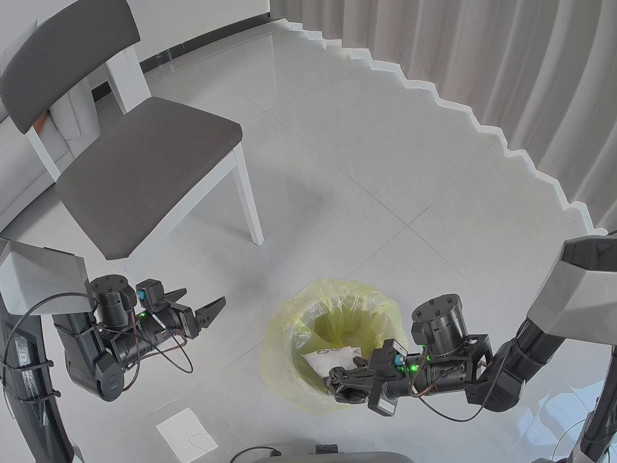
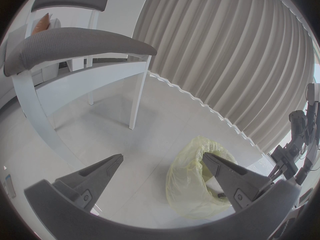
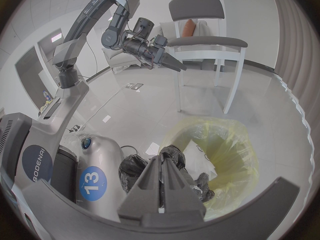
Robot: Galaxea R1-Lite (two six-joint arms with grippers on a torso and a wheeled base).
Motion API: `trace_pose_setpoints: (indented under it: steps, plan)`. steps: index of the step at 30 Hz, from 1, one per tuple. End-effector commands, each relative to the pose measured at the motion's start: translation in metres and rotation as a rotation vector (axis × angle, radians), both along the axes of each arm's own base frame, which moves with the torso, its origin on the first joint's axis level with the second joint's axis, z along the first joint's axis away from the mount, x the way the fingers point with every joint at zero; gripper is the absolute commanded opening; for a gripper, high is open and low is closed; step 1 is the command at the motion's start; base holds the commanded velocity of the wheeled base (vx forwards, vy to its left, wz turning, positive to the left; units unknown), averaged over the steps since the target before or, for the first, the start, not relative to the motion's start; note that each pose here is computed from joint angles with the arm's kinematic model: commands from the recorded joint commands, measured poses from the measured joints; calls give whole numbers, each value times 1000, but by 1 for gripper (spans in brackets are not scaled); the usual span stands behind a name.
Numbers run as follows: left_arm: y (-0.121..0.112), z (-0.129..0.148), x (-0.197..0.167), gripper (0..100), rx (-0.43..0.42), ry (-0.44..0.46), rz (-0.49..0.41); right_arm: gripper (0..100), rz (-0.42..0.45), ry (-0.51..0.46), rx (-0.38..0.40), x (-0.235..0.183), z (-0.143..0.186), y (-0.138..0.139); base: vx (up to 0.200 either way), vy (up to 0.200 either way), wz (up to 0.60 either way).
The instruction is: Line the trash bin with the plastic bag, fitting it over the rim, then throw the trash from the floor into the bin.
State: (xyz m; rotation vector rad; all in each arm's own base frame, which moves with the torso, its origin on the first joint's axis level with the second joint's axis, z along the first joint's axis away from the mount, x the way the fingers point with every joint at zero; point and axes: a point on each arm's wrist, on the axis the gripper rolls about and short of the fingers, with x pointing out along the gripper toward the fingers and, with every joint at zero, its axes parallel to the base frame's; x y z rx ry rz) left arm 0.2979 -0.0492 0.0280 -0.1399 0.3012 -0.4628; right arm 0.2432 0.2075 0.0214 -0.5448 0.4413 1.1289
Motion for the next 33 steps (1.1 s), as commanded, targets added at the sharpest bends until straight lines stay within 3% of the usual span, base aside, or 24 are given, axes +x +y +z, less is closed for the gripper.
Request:
trace_pose_setpoints:
  steps: [1,10,17,23,29,33]
  plan:
    - [2,2,0,100,-3,-18,6,0,-48,-16,11,22,-3,-3,0,0,0]
    - [11,6,-1,100,-3,-24,37,0,-149,-36,34,73,-24,-10,0,0,0]
    - [9,8,-9,100,-2,-13,26,0,-165,-68,88,110,-40,18,0,0,0]
    - [9,9,-12,100,-1,-9,28,0,-129,-33,60,102,-61,31,0,0,0]
    - [9,11,-13,100,-2,-13,25,0,-91,-6,-11,81,-77,21,0,0,0]
    - [9,11,-13,100,-2,-15,25,0,-90,-36,11,78,-72,18,0,0,0]
